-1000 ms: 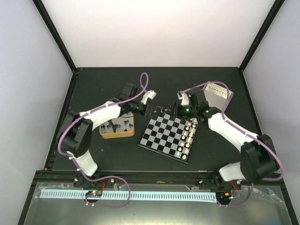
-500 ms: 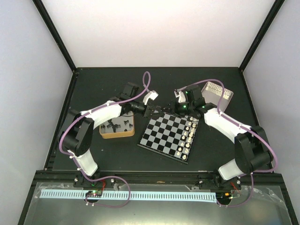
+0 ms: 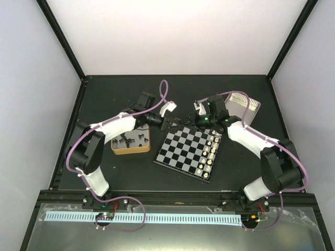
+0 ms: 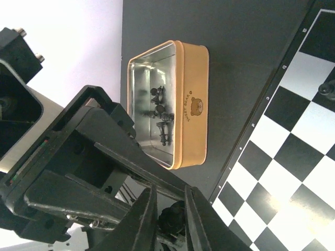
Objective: Set up the chess pieces on the board
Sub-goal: Place the chess piece on the chessboard.
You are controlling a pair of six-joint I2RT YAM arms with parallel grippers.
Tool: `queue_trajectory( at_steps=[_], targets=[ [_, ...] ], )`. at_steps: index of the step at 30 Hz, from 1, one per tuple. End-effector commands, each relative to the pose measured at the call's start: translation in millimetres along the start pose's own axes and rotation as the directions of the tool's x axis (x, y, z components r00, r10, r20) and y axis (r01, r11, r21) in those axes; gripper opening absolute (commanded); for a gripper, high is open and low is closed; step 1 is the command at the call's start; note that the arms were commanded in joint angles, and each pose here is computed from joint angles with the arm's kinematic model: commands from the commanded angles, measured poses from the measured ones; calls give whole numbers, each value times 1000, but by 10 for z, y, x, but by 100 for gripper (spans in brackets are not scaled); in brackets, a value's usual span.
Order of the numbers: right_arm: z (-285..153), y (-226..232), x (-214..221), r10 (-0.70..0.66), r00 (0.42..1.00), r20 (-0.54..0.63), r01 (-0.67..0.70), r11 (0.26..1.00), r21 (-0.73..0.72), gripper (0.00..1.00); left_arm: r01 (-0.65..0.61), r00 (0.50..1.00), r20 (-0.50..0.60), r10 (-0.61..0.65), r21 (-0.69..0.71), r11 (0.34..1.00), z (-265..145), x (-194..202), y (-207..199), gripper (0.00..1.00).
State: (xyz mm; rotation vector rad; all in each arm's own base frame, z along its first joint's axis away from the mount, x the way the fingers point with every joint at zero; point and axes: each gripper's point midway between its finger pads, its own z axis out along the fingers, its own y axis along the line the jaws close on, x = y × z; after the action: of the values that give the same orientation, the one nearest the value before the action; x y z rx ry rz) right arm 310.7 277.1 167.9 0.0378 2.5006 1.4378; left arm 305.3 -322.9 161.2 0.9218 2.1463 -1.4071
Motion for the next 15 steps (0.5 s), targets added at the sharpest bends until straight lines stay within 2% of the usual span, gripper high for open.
queue_trajectory(
  at_steps=[1,3,6,11,15],
  targets=[
    [54,29,125,80,995,-56,-83,995,-62,14,-72,997,42,72,14,997,-14,-171,-108,6],
    [51,24,118,90,995,-48,-93,994,-61,9,-73,996,44,72,13,997,-22,-170,-117,8],
    [21,72,81,96,995,-20,-97,992,-78,7,-74,996,50,73,12,997,-38,-177,-137,14],
    [-43,90,-22,83,995,54,-80,995,-63,7,-30,998,60,31,-11,999,-60,-180,-109,42],
    [-108,101,-98,81,990,118,-75,996,-54,7,14,995,96,-11,-25,1000,-108,-155,-82,55]
  ],
)
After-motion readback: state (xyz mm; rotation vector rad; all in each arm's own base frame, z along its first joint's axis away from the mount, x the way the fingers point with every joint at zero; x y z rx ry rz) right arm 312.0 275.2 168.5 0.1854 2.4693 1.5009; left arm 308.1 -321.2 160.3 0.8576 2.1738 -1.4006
